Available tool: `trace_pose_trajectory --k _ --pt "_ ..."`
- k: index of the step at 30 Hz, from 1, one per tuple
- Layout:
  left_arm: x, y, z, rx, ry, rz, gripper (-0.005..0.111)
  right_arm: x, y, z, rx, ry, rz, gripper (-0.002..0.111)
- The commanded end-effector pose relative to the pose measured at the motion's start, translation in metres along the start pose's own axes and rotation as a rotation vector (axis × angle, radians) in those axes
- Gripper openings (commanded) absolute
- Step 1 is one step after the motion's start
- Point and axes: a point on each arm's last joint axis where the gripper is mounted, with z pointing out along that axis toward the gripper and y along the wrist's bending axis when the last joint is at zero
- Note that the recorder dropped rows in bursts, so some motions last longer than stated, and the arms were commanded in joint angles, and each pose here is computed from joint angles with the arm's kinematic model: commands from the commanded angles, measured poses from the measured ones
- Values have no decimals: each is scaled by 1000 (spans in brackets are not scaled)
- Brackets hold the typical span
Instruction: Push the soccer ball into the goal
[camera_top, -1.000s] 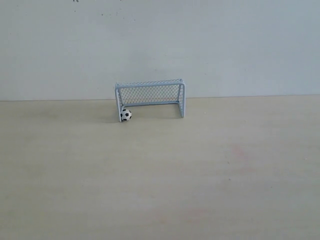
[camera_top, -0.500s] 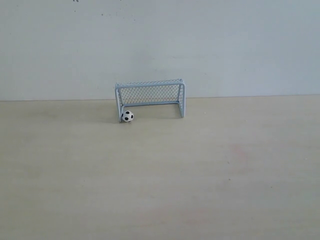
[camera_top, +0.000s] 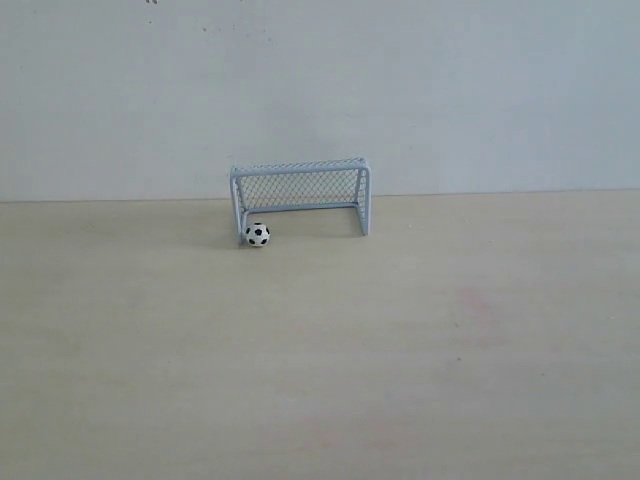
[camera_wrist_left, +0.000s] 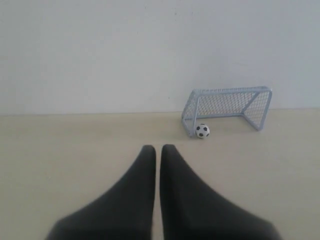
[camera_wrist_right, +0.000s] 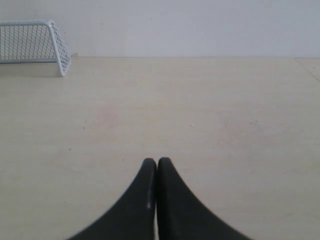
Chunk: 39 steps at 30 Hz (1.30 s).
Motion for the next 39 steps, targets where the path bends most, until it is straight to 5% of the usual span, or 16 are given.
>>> trace_pose_trajectory --k 1,7,14,35,39 --pt "31 0 9 10 -2 -63 4 -1 0 0 -3 -14 0 0" --pt "66 0 15 27 -11 -177 4 -1 0 0 -3 -14 0 0" --pt "76 2 8 1 69 -232 4 -1 0 0 -3 -16 0 0" --pt "83 5 -2 -20 79 -180 4 -1 0 0 -3 -16 0 0" --pt "83 5 -2 -14 81 -14 4 -1 0 0 -3 -16 0 0"
